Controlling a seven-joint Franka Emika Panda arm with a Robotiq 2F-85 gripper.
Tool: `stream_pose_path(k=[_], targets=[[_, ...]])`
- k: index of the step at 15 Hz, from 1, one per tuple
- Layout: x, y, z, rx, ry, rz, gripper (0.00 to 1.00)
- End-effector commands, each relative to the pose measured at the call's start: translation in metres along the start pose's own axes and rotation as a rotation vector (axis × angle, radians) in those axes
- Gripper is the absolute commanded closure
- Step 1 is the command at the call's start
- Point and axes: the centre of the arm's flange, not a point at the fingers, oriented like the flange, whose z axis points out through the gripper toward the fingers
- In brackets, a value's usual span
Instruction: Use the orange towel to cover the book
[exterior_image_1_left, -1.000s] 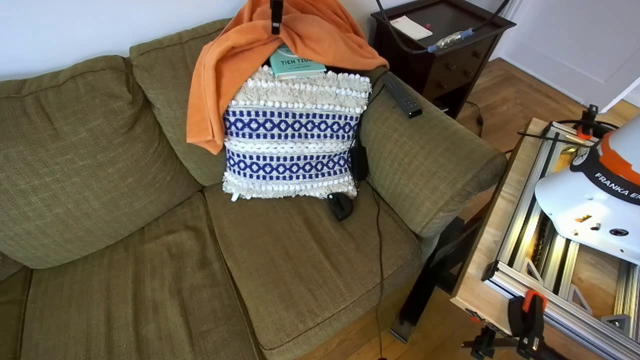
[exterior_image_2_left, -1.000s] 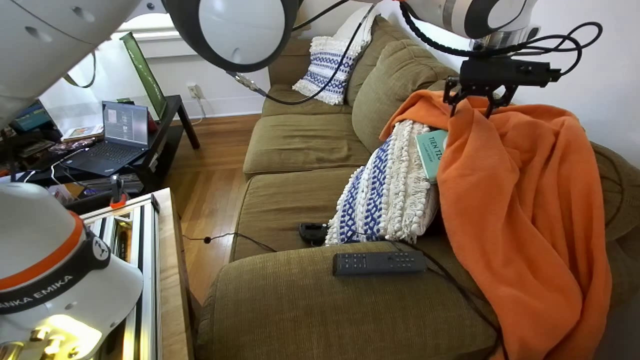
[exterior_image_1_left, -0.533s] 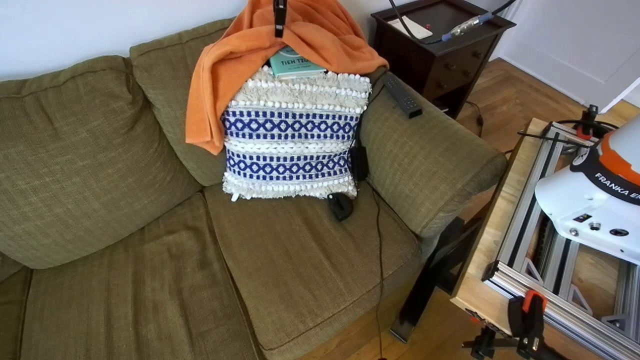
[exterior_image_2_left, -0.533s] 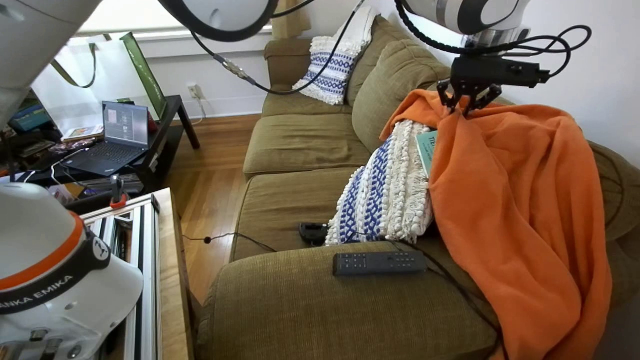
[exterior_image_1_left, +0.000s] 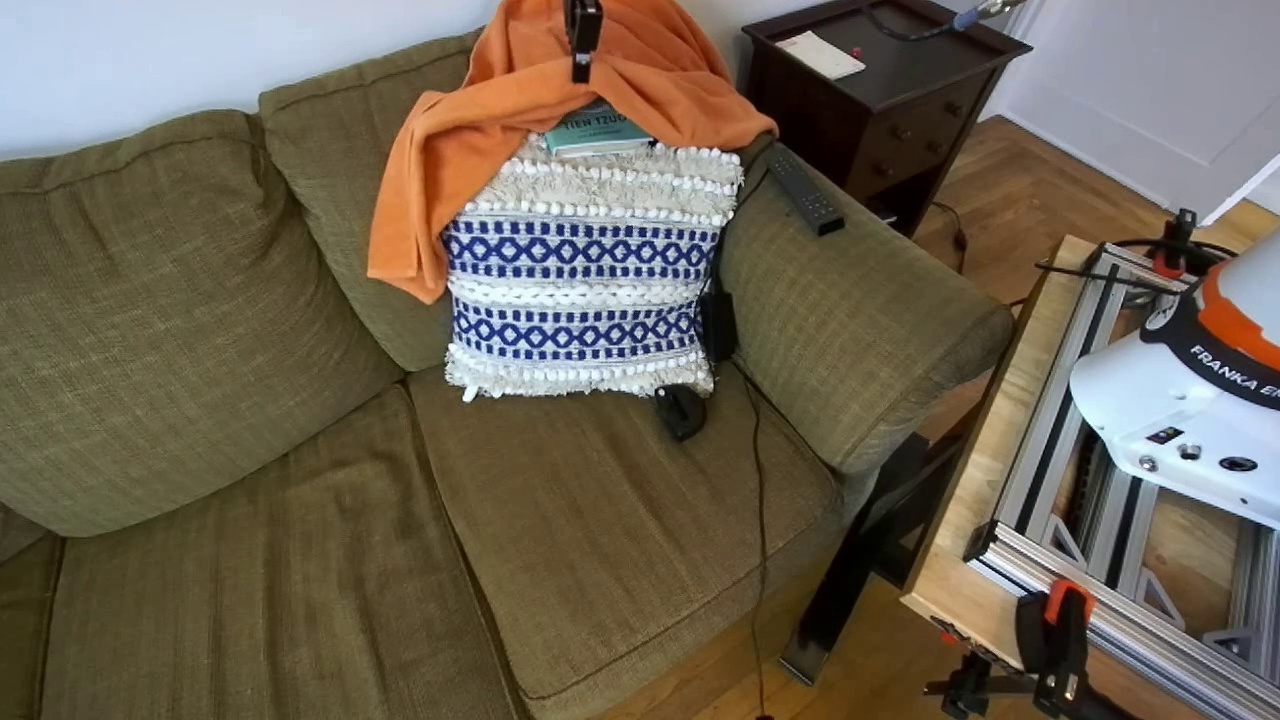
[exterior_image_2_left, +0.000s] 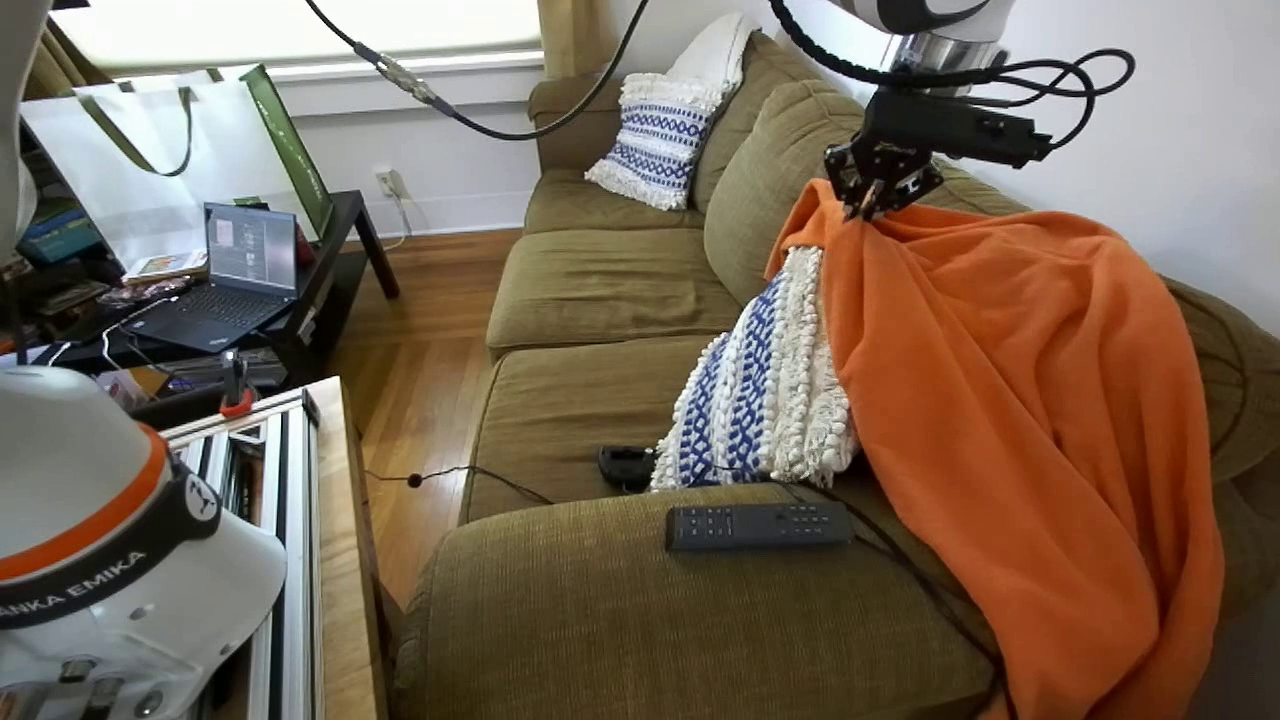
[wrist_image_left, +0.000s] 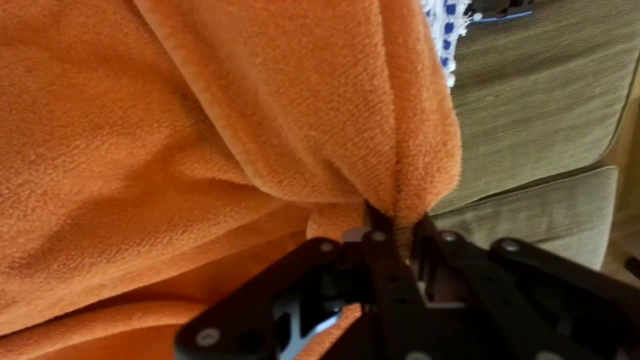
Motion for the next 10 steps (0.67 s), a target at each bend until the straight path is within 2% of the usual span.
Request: stream_pose_path(k=[1, 3, 4, 5, 7, 9, 10], targets=[[-0.032, -0.039, -0.005, 0.128, 0.01, -0.026, 0.97], [-0.037, -0.046, -0.002, 0.178, 0.014, -0.027, 0.97], [-0.04, -0.048, 0.001, 0.177, 0.013, -0.023, 0.62], [-0.042, -0.047, 0.005, 0.16, 0.02, -0.03, 0.62], [-0.044, -0.046, 0.006, 0.154, 0.028, -0.019, 0.48], [-0.043, -0.042, 0.002, 0.089, 0.055, -0.003, 0.32], [-0.042, -0.038, -0.001, 0.025, 0.061, -0.012, 0.26]])
